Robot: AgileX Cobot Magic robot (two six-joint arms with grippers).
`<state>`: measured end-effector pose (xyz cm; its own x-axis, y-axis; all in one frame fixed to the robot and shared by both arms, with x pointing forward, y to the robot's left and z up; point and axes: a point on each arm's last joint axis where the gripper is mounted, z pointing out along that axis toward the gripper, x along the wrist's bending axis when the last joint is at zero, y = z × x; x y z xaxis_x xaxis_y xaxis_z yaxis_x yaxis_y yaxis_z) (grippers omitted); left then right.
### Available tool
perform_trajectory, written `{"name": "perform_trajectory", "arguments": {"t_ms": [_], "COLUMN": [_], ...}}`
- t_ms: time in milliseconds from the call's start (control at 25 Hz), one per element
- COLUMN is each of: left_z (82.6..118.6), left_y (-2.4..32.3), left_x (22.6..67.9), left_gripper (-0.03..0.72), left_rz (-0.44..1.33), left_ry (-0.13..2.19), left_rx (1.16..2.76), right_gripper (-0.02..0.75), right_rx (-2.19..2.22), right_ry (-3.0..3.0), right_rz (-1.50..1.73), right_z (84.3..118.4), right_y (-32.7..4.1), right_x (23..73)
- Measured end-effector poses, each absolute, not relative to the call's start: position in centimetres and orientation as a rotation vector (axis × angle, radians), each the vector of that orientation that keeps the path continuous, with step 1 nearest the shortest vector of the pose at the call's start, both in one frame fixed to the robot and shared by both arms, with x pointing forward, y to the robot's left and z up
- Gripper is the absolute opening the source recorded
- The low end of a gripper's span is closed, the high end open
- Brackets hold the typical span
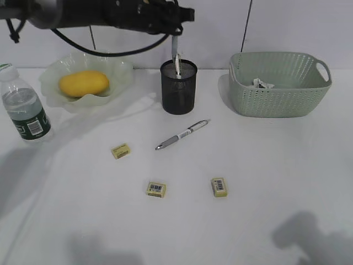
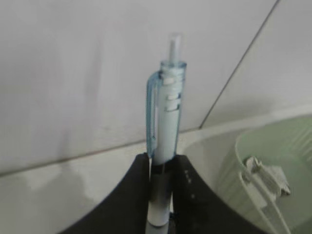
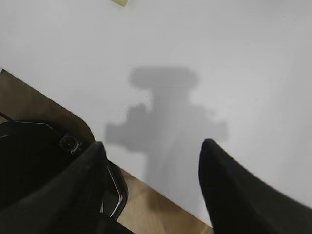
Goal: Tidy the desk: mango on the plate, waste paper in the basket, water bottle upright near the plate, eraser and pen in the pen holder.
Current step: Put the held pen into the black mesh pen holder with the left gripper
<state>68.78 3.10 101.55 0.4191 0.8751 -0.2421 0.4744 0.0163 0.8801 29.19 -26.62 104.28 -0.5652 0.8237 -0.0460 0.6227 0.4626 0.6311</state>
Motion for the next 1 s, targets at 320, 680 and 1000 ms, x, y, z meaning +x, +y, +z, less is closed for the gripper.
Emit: {"name": "perform_trajectory", "arguments": {"t_ms": [320, 680, 1000], "left_z": [98.8, 98.1, 97.9], "left_y": [2.2, 2.4, 2.4], "left_x": [68.9, 68.5, 68.4], "left_gripper": [0.104, 0.120, 0.359], "left_rz": [0.494, 0.475, 0.466], "left_ry": [1.186, 1.214, 1.224], "left_rx": [1.708, 1.797, 1.820], "right_gripper": [0.477, 0.477, 0.477], "right_rx": [1.224, 1.224, 1.224], "right_ry": [2.371, 2.371, 2.371], "right_rz": [0.812, 0.812, 0.812], "right_z": [104.3, 104.3, 104.3], "right_y": [-26.6, -26.6, -26.6], "right_x": [29.2, 29.2, 29.2]}}
